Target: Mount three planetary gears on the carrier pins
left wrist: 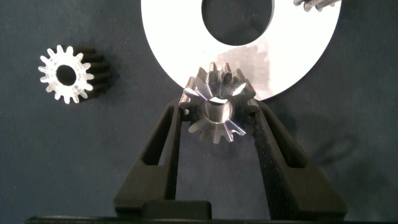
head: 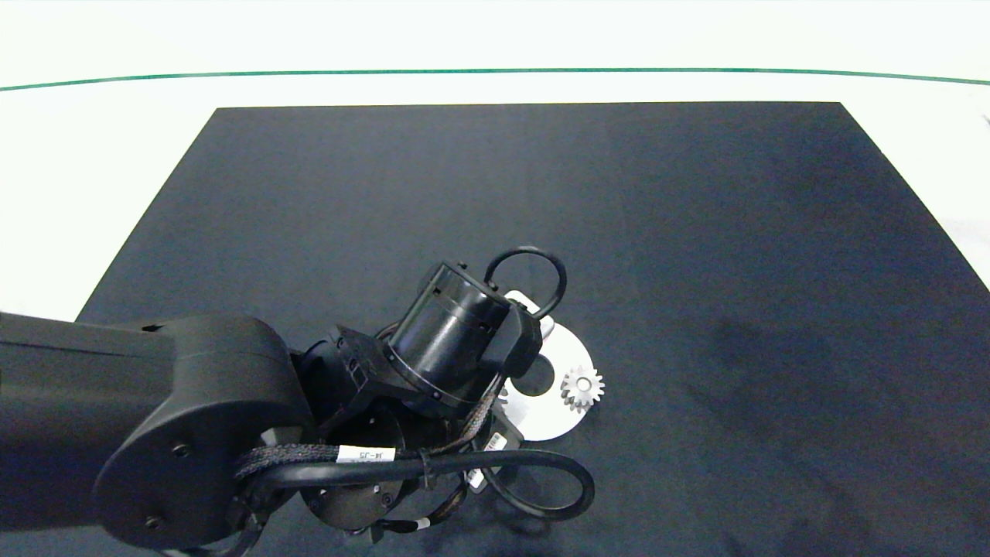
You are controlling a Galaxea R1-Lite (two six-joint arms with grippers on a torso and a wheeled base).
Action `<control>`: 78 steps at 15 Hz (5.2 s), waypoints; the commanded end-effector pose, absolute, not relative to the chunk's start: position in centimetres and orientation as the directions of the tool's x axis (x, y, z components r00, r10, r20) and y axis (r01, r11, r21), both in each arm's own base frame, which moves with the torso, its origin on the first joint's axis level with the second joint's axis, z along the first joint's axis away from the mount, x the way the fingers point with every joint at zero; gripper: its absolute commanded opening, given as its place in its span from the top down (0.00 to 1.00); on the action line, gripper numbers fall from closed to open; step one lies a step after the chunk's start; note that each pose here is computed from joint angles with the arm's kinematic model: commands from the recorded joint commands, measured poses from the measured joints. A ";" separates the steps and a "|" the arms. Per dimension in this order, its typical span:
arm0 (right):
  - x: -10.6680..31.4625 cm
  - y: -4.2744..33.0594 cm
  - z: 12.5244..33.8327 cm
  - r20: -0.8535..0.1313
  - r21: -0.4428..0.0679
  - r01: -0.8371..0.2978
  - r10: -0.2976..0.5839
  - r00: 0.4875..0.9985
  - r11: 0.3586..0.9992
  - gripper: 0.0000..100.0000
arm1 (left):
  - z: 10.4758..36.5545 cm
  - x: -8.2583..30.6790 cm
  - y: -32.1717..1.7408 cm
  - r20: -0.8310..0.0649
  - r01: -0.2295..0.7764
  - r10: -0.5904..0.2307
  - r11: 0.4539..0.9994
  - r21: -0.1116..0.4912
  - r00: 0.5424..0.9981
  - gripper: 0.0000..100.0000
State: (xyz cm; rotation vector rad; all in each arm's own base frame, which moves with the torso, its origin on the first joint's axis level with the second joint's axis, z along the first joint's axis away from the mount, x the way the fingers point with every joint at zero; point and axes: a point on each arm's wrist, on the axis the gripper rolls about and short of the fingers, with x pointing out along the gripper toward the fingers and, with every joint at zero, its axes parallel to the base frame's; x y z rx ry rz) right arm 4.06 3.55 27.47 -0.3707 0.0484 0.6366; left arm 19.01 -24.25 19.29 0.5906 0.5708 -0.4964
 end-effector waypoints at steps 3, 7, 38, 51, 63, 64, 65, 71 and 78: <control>4.0 3.5 27.5 -0.155 -0.325 -0.587 0.571 0.806 0.741 0.00 | 19.5 19.1 -24.1 -0.619 0.575 -0.263 0.725 0.379 0.740 1.00; 4.0 3.5 27.5 -0.157 -0.331 -0.588 0.572 0.805 0.738 0.00 | 19.5 19.2 -24.1 -0.617 0.574 -0.264 0.726 0.379 0.741 1.00; 4.0 3.5 27.4 -0.158 -0.331 -0.589 0.572 0.805 0.737 0.00 | 19.2 19.0 -23.7 -0.624 0.580 -0.254 0.712 0.397 0.739 1.00; 4.0 3.5 27.4 -0.160 -0.332 -0.593 0.575 0.802 0.734 0.00 | 19.4 19.1 -24.8 -0.614 0.586 -0.274 0.711 0.389 0.740 1.00; 4.1 3.7 27.0 -0.175 -0.333 -0.609 0.587 0.790 0.720 0.00 | 24.1 20.1 -20.5 -0.503 0.459 -0.253 0.821 0.340 0.826 1.00; 4.1 3.7 27.0 -0.177 -0.338 -0.610 0.588 0.789 0.717 0.00 | 24.6 20.8 -19.4 -0.491 0.413 -0.219 0.848 0.331 0.843 1.00; 4.1 3.7 27.0 -0.175 -0.339 -0.609 0.588 0.789 0.717 0.00 | 24.8 21.3 -18.8 -0.484 0.390 -0.202 0.861 0.327 0.852 0.00; 4.1 3.7 26.9 -0.177 -0.339 -0.610 0.588 0.789 0.716 0.00 | 25.6 21.8 -19.1 -0.461 0.350 -0.209 0.904 0.245 0.863 0.00; 3.9 3.5 27.0 -0.166 -0.341 -0.605 0.587 0.792 0.720 0.00 | 24.2 22.8 -20.1 -0.495 0.329 -0.197 0.924 0.193 0.846 0.00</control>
